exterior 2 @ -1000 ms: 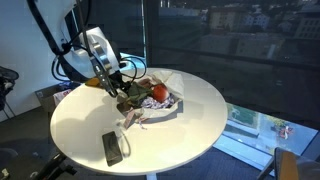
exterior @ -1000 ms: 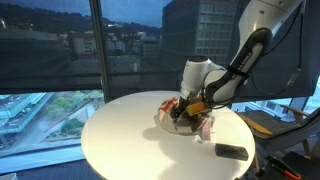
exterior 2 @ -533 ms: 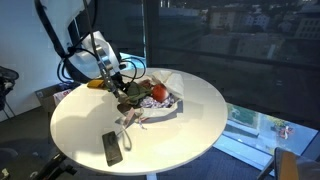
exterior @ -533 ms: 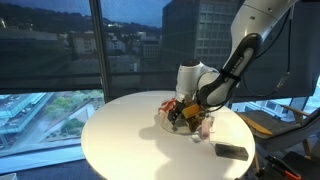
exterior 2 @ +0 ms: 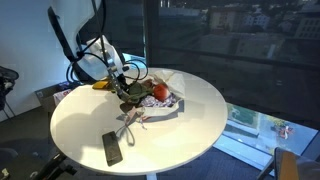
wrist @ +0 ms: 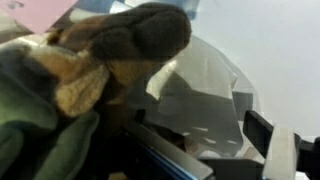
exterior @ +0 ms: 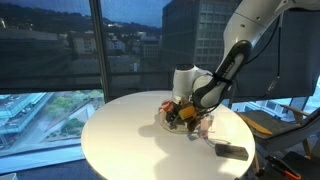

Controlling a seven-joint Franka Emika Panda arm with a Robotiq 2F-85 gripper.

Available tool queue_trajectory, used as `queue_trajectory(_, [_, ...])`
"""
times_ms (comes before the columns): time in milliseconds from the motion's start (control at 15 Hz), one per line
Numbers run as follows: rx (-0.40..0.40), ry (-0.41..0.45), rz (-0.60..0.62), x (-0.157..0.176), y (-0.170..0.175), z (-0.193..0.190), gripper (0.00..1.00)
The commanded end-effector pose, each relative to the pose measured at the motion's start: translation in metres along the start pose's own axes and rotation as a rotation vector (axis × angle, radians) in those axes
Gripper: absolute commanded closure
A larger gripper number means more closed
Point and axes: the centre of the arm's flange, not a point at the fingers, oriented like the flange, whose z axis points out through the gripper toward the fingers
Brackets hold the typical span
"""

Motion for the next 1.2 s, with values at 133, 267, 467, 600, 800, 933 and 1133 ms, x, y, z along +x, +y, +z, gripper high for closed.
queue_trajectory(133, [-0.004,0.015,-0.028,0.003,0.001,0.012,0.00])
queue_trajectory(267, [-0.035,0.025,-0.068,0.001,0.006,0.015,0.00])
queue_trajectory(467, [-0.045,0.024,-0.091,0.002,0.010,0.022,0.00])
queue_trajectory(600, [-0.039,0.021,-0.114,0.000,0.010,0.025,0.25])
queue_trajectory(800, [-0.025,0.022,-0.125,-0.002,0.006,0.024,0.42])
queue_trajectory(933, [-0.008,0.030,-0.110,-0.002,0.006,0.021,0.58])
queue_trajectory(1133, [0.035,0.037,-0.076,-0.002,0.010,0.017,0.80])
